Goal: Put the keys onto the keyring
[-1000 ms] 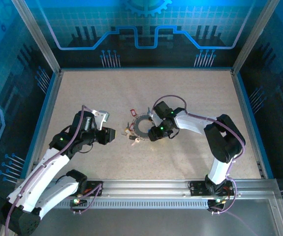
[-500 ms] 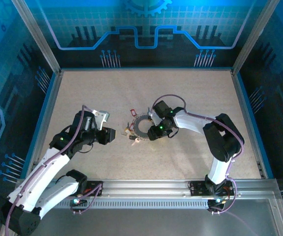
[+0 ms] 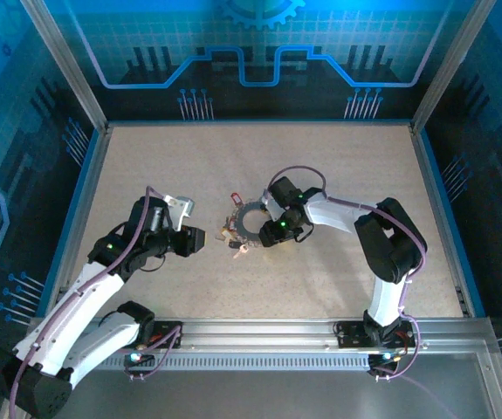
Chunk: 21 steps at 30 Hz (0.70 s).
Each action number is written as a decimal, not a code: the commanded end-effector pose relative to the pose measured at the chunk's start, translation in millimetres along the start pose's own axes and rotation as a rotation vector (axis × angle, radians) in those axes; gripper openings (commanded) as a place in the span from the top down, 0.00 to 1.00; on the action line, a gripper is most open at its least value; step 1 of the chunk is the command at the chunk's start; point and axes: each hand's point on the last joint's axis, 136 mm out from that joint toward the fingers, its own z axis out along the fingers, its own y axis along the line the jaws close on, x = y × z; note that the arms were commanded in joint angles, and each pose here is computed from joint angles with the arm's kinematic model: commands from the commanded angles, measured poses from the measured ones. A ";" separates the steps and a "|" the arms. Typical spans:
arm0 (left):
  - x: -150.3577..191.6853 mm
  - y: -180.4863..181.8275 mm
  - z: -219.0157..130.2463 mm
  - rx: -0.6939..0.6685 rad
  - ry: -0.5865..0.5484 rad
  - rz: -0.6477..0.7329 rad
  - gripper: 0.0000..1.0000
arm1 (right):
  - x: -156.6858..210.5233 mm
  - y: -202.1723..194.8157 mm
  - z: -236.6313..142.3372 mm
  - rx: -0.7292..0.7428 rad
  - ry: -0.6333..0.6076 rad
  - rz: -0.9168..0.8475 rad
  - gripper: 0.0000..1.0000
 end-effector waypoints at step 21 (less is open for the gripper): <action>4.8 -0.4 3.5 0.018 0.013 -0.006 0.59 | -20.5 -3.8 -7.1 -0.046 -0.094 0.056 0.42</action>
